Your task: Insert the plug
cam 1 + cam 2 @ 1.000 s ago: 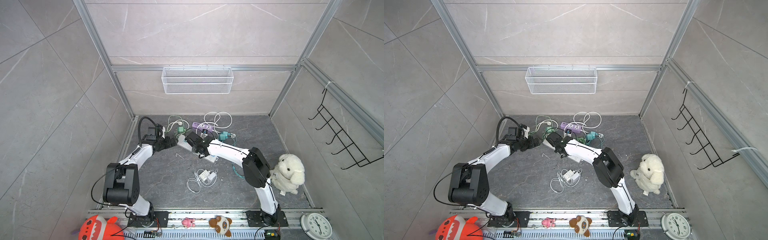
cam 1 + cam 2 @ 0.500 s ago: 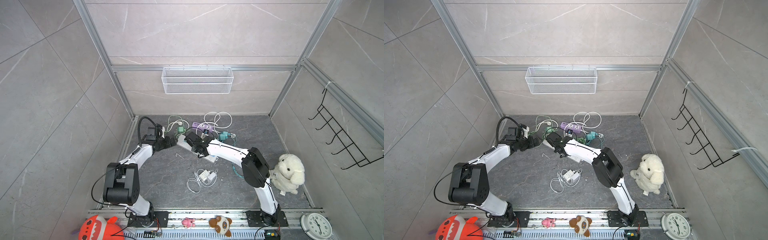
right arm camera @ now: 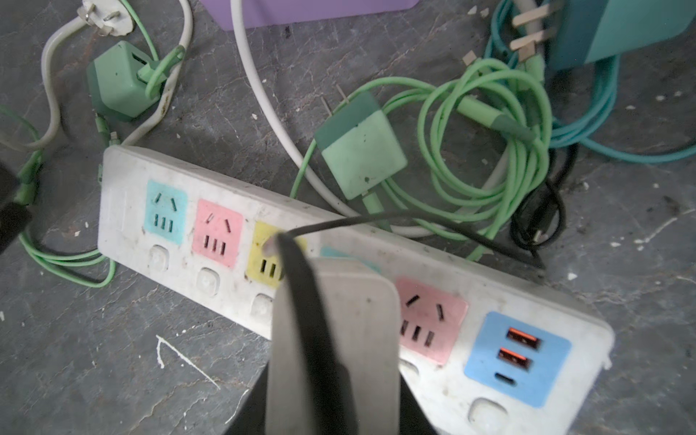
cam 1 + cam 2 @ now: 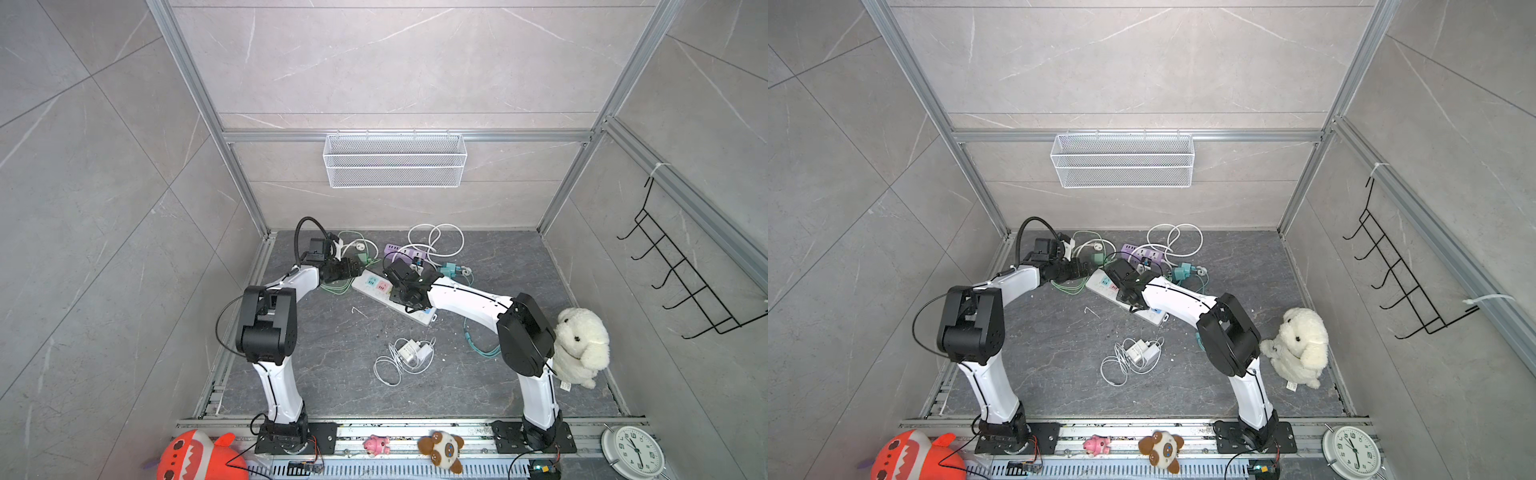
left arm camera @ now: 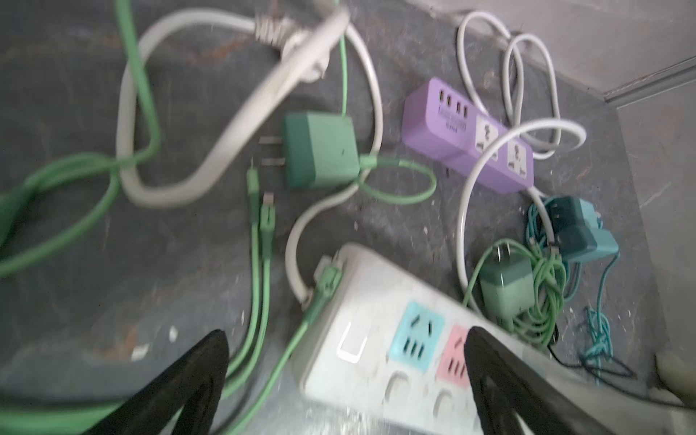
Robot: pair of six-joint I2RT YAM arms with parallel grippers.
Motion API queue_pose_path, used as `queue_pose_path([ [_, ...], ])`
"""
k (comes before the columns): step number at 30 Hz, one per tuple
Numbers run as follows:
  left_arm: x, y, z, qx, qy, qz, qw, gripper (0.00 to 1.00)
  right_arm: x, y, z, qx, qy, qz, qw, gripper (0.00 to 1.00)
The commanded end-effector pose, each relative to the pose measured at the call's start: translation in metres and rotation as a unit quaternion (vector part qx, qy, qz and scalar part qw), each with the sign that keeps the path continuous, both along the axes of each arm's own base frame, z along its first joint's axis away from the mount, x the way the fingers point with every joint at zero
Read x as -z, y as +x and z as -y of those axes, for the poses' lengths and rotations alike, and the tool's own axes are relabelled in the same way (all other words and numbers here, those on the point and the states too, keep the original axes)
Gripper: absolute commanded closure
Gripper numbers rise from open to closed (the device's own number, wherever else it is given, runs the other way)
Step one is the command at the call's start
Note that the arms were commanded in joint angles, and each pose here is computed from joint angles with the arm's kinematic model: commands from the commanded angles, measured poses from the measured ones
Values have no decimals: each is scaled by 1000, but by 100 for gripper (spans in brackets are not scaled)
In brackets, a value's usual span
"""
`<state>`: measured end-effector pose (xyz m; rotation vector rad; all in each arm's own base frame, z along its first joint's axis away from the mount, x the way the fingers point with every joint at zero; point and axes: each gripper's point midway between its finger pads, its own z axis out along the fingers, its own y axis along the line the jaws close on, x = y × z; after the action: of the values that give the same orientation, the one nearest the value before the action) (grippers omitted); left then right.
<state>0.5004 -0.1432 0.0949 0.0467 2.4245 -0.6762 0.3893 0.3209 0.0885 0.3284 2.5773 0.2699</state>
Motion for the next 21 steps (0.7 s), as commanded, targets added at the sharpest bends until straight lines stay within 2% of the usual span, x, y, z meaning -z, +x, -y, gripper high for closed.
queue_pose_path([
  [1, 13, 10, 17, 25, 15, -25, 999, 0, 38, -20, 31, -18, -50, -64, 997, 93],
  [10, 47, 5, 34, 13, 92, -107, 990, 0, 42, -25, 35, -34, -27, -65, 997, 94],
  [17, 63, -21, 26, 5, 160, -164, 973, 1, 37, -34, 42, -42, -21, -57, 997, 93],
  [21, 70, -45, 25, 12, 183, -182, 966, 7, 38, -38, 47, -44, -22, -55, 997, 93],
])
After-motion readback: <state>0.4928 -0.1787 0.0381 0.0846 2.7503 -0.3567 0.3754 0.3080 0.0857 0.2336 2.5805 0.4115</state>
